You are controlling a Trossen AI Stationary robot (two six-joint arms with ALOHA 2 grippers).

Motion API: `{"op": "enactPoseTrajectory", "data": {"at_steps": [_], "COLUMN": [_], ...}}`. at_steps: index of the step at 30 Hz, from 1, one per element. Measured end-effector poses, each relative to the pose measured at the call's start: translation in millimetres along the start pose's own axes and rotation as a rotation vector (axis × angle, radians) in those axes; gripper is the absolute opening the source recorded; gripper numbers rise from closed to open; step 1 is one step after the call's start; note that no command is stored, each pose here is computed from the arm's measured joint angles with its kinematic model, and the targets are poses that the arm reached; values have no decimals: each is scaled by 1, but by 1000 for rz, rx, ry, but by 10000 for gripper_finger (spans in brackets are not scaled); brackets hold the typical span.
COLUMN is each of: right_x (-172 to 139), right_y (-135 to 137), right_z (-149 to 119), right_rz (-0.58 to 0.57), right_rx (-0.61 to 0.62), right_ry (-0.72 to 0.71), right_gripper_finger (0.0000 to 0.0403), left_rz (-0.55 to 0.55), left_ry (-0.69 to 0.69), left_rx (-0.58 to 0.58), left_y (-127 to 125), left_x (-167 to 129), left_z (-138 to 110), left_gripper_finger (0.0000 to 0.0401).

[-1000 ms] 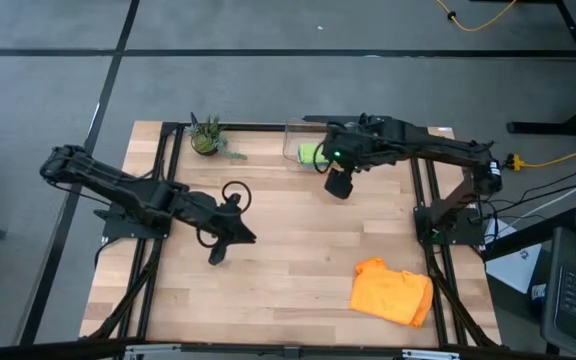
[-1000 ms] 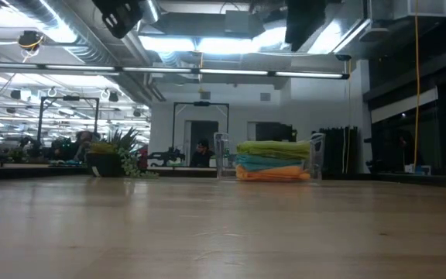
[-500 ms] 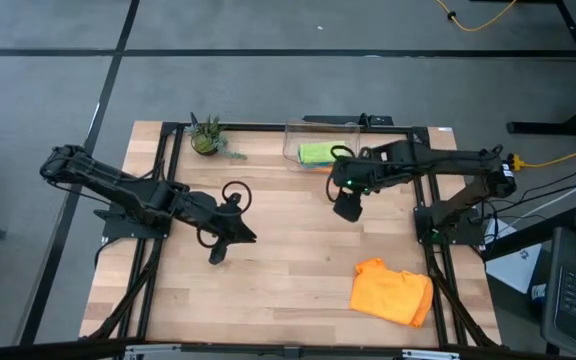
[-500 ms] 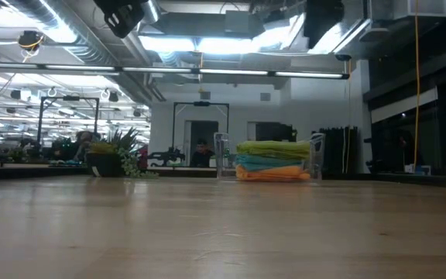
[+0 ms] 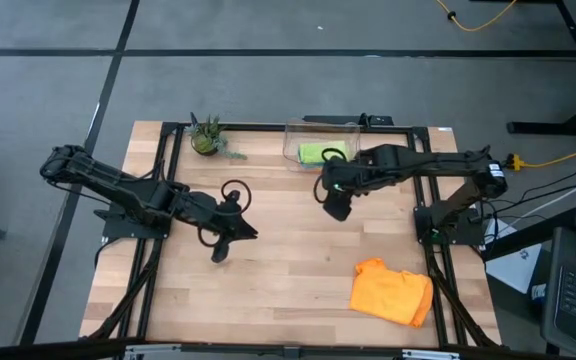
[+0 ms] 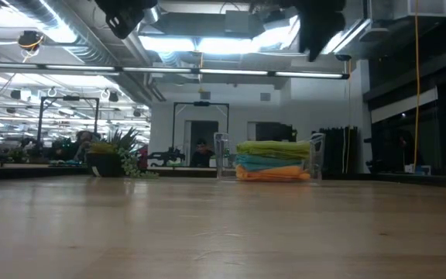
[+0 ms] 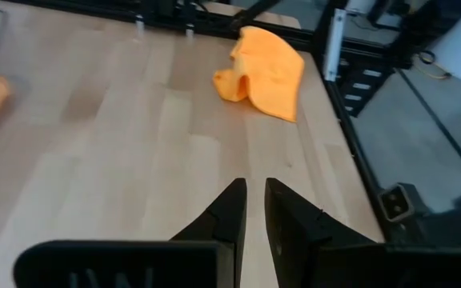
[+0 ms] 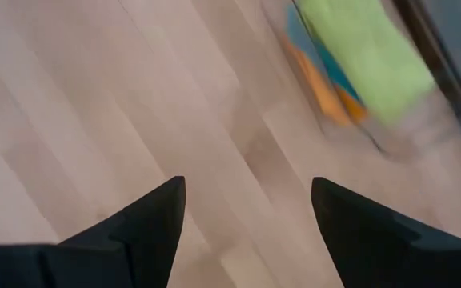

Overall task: Fold microfiber towels
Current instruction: Fold the orange towel on the table

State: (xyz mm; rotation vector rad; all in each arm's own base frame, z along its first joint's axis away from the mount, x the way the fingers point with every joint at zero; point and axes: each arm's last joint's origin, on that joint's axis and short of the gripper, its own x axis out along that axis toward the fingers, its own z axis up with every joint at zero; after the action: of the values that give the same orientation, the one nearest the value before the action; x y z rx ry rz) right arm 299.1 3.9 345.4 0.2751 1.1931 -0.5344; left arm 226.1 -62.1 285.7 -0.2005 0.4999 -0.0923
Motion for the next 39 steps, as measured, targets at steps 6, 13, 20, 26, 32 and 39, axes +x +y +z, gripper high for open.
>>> {"op": "enactPoseTrajectory", "data": {"at_steps": [6,13,20,26,32,39], "right_x": [-6,-26,-20,8,53,96], "right_y": [6,39,100,144,150,134], "right_z": [-22,-62,-126,-184,-220,-240], "right_rz": [-49,70,195,434,498,503], "right_rx": [-2,-166,-192,-266,-95,-33], "right_ry": [143,228,195,113,99,153], "right_gripper_finger": [273,273,273,273,273,273], "left_rz": [70,70,75,75,76,76], "left_ry": [-22,-23,-23,-23,-22,-21], "left_rx": [0,0,0,0,1,1], "left_y": [2,2,2,2,2,2], "left_x": [0,0,0,0,0,0], "left_z": [1,1,1,1,0,0], "left_gripper_finger": [41,41,41,41,41,41]}}
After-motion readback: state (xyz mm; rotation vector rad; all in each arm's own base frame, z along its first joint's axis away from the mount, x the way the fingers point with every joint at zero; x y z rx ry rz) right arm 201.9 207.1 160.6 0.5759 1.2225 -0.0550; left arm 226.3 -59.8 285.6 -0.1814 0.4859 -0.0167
